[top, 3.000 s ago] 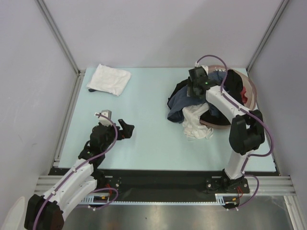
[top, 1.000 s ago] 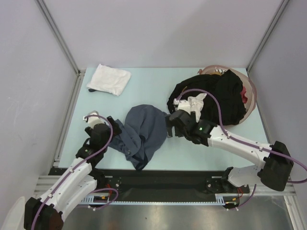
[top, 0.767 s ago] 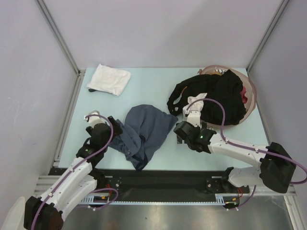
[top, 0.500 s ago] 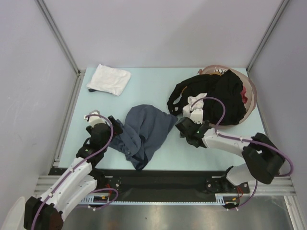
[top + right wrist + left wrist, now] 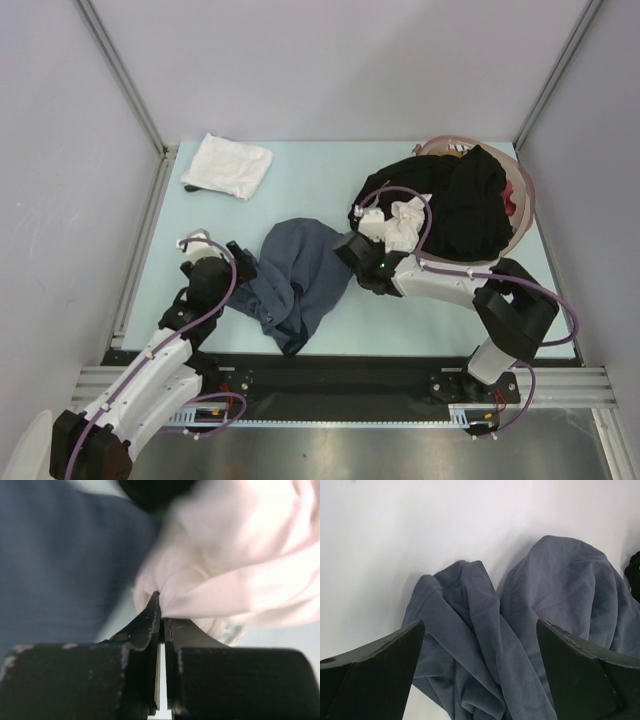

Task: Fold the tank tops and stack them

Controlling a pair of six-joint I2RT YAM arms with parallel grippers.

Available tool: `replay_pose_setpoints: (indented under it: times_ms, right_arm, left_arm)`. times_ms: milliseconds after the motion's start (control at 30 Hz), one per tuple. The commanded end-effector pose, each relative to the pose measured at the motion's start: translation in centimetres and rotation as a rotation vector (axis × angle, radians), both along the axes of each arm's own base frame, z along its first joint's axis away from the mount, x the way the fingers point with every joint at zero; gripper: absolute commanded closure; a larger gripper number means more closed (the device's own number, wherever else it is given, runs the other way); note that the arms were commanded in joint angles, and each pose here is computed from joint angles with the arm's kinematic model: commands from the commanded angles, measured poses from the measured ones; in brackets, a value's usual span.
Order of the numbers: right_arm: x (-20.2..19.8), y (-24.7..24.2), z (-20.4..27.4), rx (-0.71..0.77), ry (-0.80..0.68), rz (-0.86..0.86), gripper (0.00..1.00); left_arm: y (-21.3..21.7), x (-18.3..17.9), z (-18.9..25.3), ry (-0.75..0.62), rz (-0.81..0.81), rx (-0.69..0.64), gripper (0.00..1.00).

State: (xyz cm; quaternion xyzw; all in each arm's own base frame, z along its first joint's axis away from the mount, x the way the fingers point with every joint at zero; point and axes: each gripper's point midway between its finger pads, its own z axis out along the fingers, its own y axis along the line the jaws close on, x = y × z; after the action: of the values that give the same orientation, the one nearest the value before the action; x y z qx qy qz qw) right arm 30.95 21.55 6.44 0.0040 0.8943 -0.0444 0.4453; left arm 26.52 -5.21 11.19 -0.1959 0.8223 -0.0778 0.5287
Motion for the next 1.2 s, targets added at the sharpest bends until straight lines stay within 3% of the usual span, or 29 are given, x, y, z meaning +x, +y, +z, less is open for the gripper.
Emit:
replay_pose_setpoints:
  times_ms: [0, 133, 200, 267, 333, 367, 400, 433, 467, 600, 700, 733, 800, 933, 1067, 1167]
  right_arm:
    - [3.0, 3.7, 9.1, 0.11, -0.178, 0.049, 1.0]
    - [7.6, 0.0, 16.5, 0.209, -0.258, 0.012, 1.0]
    - [10.4, -5.6, 20.7, 0.253, -0.324, -0.113, 1.0]
    - [11.5, -11.7, 22.4, 0.261, -0.341, -0.241, 1.0]
    - [11.8, -14.7, 22.3, 0.274, -0.342, -0.294, 1.0]
    - [11.9, -15.2, 21.7, 0.288, -0.317, -0.284, 0.95]
    - [11.9, -16.3, 21.2, 0.277, -0.299, -0.303, 0.72]
    - [11.5, -16.2, 20.4, 0.252, -0.268, -0.298, 0.22]
    - [11.3, -15.9, 20.3, 0.227, -0.274, -0.288, 0.13]
    - [9.5, -8.9, 19.8, 0.095, -0.273, -0.06, 0.19]
    - [9.2, -5.5, 18.0, 0.027, -0.2, 0.003, 0.2]
    - [9.1, -4.9, 15.5, -0.019, -0.122, 0.01, 0.2]
    - [9.4, -4.1, 15.0, -0.069, -0.109, -0.016, 0.2]
    - [9.7, -2.3, 11.9, -0.134, -0.043, -0.038, 0.37]
    - [9.9, -0.6, 10.1, -0.169, -0.005, -0.001, 0.38]
    - [8.9, 1.5, 10.4, -0.258, -0.056, 0.044, 0.38]
  left_arm:
    - [-0.6, 0.7, 2.0, -0.062, -0.026, -0.013, 0.0]
    - [-0.8, 0.8, 2.1, -0.064, -0.033, -0.014, 0.0]
    - [-0.8, 0.7, 2.0, -0.061, -0.038, -0.014, 0.0]
    - [-0.9, 0.7, 2.0, -0.061, -0.039, -0.014, 0.0]
    - [-0.9, 0.7, 2.0, -0.062, -0.041, -0.014, 0.0]
    - [-0.9, 0.7, 2.0, -0.062, -0.042, -0.016, 0.0]
    - [-1.0, 0.7, 2.1, -0.064, -0.045, -0.017, 0.0]
    - [-1.0, 0.7, 2.0, -0.064, -0.046, -0.019, 0.0]
    - [-1.0, 0.8, 2.0, -0.063, -0.047, -0.018, 0.0]
    - [-1.2, 0.8, 1.9, -0.059, -0.058, -0.017, 0.0]
    - [-1.2, 0.8, 1.9, -0.058, -0.061, -0.014, 0.0]
    - [-1.3, 0.9, 1.9, -0.059, -0.064, -0.016, 0.0]
    - [-1.4, 0.9, 1.8, -0.058, -0.066, -0.018, 0.0]
    - [-1.4, 0.9, 1.7, -0.053, -0.07, -0.015, 0.0]
    - [-1.5, 0.9, 1.7, -0.053, -0.074, -0.012, 0.0]
    - [-1.6, 0.9, 1.7, -0.052, -0.077, -0.015, 0.0]
